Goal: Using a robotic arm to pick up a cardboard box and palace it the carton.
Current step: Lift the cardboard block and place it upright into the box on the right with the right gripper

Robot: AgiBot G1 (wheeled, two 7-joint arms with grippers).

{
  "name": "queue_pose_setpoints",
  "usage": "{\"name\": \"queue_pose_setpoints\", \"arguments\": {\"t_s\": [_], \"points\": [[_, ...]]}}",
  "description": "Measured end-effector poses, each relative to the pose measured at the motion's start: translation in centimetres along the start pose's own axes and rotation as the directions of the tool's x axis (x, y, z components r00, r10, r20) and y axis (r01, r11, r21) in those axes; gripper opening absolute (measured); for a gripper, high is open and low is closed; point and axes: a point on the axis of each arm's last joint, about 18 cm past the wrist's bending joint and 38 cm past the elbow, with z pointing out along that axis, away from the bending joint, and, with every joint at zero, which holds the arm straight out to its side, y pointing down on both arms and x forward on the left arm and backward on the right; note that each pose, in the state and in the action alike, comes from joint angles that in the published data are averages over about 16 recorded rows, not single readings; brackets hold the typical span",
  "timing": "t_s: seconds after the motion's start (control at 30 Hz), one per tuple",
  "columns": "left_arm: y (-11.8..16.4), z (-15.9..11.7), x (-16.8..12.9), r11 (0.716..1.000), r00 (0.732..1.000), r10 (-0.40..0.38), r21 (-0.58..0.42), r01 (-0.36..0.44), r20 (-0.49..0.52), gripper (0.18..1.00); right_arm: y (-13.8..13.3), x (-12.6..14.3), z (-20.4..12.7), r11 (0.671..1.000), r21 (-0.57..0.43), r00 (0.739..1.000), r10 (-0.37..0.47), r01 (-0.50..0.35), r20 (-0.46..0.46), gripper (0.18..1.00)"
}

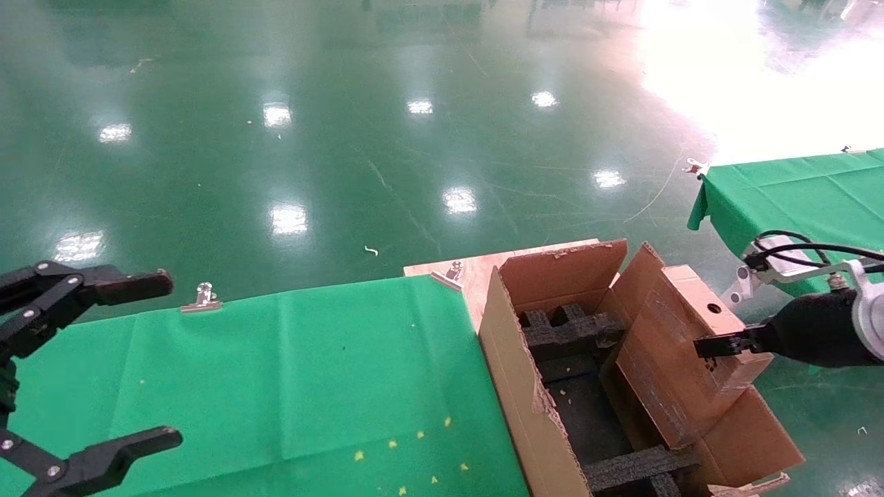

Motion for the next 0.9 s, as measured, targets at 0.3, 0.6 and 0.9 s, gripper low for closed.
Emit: {"name": "queue_pose_setpoints", "arguments": {"t_s": [0.3, 0.6, 0.9], "points": [[0.0, 0.0, 0.0, 1.0, 1.0, 0.0, 0.0, 0.0, 0.0, 1.001, -0.1, -0.4, 1.5, 1.0, -0.007, 0.999, 0.007, -0.007, -0.035, 0.377], [0.0, 0.0, 0.0, 1.0, 1.0, 0.0, 0.0, 0.0, 0.0, 1.001, 0.3, -1.1, 3.6, 1.0, -0.007, 0.998, 0.0, -0.001, -0.059, 0.365], [0.0, 0.0, 0.0, 1.0, 1.0, 0.0, 0.0, 0.0, 0.0, 1.001, 0.8, -1.7, 5.9, 1.0, 0.017, 0.996, 0.0, 0.002, -0.089, 0.362]]}}
